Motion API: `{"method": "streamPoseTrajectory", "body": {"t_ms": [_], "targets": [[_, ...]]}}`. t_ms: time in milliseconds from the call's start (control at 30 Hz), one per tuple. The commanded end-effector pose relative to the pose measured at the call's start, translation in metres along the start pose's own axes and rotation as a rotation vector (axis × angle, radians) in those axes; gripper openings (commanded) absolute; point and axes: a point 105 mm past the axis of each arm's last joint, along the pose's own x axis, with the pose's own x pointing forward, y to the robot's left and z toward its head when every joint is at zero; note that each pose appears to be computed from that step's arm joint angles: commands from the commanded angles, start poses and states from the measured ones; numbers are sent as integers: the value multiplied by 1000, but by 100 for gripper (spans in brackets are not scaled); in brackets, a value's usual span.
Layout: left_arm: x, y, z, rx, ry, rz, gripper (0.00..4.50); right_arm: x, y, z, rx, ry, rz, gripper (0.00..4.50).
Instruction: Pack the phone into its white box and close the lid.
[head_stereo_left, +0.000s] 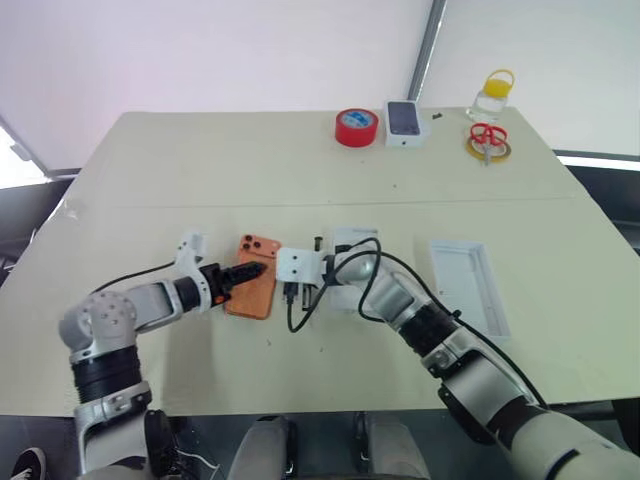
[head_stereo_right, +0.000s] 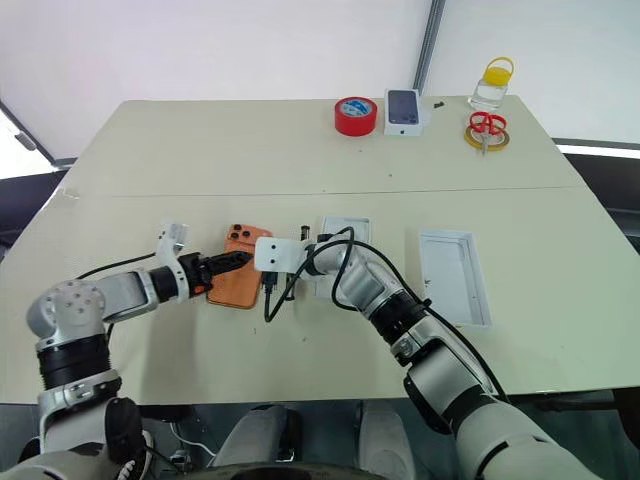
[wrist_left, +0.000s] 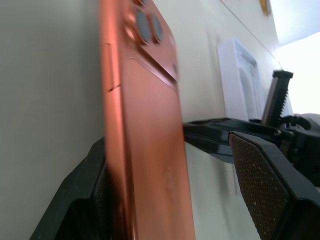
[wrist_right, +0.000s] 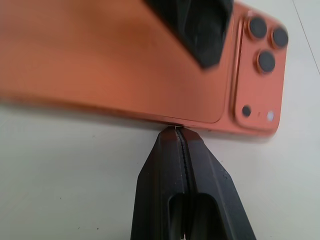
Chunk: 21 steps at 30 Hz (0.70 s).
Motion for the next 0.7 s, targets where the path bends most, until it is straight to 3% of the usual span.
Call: {"method": "streamPoseTrajectory", "body": {"t_ms": [33,167,367,500,700], "targets": [[8,4,-17,-37,91,2,338,7,13,-7,15,27,45,1],[-6,20,-7,-53,53,55,338,5,11,-11,25,33,38,1],[-11,19,-10,-77,63,19,338,4,9,-12,23,35,30,1],[-14,14,-12,-69,68,-11,212,4,11,-11,21,33,38,0],[-19,16,-13,-95,74,-13,212,5,10,-10,19,30,35,0]]}}
